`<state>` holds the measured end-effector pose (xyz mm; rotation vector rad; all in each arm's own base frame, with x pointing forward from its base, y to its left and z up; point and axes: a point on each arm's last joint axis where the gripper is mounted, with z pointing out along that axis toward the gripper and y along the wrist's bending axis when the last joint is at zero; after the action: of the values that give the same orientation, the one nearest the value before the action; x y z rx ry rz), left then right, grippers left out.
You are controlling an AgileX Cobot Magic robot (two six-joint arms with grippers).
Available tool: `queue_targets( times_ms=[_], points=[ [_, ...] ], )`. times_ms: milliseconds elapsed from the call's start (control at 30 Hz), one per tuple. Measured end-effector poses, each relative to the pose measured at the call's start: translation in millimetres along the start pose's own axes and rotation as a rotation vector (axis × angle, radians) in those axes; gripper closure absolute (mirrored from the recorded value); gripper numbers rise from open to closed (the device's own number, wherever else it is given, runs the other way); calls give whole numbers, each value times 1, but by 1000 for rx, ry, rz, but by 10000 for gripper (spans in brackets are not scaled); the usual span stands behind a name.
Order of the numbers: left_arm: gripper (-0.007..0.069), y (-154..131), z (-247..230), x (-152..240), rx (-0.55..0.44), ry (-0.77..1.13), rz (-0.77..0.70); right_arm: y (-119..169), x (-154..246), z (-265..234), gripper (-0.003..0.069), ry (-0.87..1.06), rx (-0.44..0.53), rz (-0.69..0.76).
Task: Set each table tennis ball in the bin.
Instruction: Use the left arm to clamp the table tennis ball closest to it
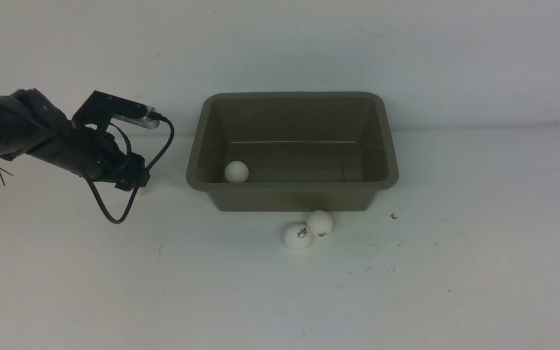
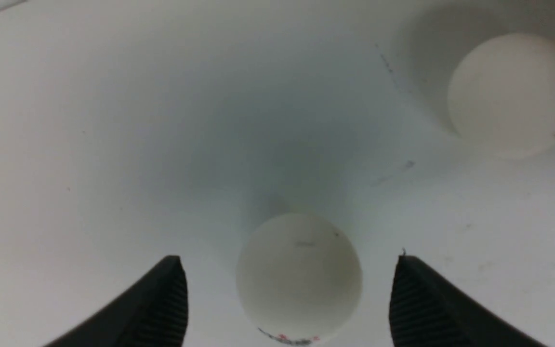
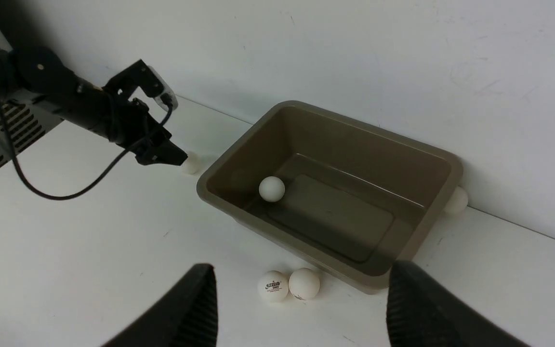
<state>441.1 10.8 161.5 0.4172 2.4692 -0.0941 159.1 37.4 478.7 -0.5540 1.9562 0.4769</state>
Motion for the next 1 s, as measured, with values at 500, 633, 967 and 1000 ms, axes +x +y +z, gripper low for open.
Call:
queue_targets(
  times_ms=[500,633,967,1000],
  points=[
    [129,2,27,14,2,26,-19,0,0,0,228,0,0,-25],
    [253,2,27,13,-1,19,-17,0,0,0,228,0,0,-31],
    [270,-5,3,-2,33,-21,15,0,0,0,235,0,0,-45],
    [270,-8,-8,-9,33,-50,31,0,0,0,238,0,0,-45]
  ],
)
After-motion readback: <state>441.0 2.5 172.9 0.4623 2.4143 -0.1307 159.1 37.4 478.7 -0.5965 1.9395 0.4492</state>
